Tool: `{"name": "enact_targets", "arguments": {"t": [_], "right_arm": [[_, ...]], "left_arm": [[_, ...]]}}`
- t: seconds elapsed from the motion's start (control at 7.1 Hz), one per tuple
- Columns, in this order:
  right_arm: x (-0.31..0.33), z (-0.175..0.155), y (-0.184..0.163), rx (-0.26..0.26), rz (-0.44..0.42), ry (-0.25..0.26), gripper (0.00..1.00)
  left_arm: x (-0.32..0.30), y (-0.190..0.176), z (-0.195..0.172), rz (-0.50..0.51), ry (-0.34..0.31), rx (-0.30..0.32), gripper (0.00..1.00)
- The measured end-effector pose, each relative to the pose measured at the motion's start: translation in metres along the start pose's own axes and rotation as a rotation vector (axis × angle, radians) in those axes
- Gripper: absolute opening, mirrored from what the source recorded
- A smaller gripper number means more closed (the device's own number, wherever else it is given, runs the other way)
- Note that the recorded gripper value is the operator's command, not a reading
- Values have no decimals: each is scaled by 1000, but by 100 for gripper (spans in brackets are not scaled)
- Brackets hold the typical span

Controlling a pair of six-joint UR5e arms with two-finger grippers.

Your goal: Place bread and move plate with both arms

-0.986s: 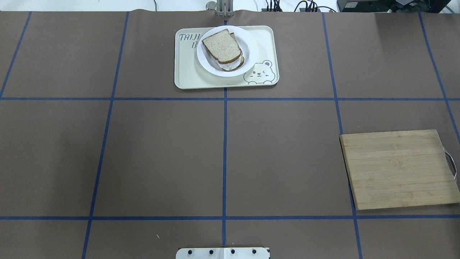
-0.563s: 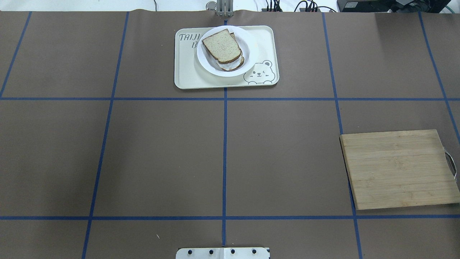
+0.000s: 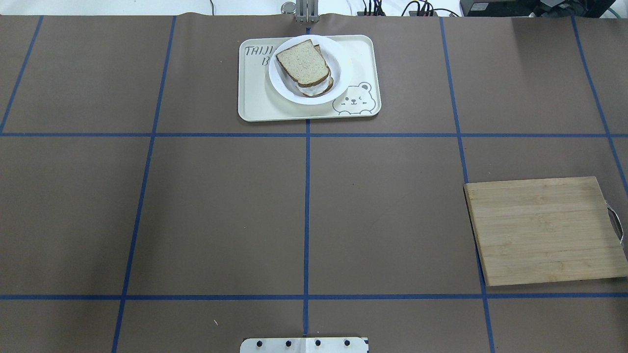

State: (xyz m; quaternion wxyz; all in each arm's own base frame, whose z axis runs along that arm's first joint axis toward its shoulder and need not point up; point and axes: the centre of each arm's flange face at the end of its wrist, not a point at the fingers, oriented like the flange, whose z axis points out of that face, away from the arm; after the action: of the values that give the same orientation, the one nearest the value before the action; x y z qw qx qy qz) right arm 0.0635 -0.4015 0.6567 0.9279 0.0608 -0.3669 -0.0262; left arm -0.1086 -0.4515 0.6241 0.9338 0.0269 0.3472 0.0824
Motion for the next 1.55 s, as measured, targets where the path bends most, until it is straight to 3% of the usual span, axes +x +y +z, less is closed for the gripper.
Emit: {"name": "enact_targets", "arguments": {"t": [0.56,1.55], "right_arm": [[-11,-17,-2,4,10,2,100],[-7,-14,2,-6,22,2,100]], "left_arm": [[0,7,4,13,-4,7,99],[-4,21,13,0,2,-8,99]]}}
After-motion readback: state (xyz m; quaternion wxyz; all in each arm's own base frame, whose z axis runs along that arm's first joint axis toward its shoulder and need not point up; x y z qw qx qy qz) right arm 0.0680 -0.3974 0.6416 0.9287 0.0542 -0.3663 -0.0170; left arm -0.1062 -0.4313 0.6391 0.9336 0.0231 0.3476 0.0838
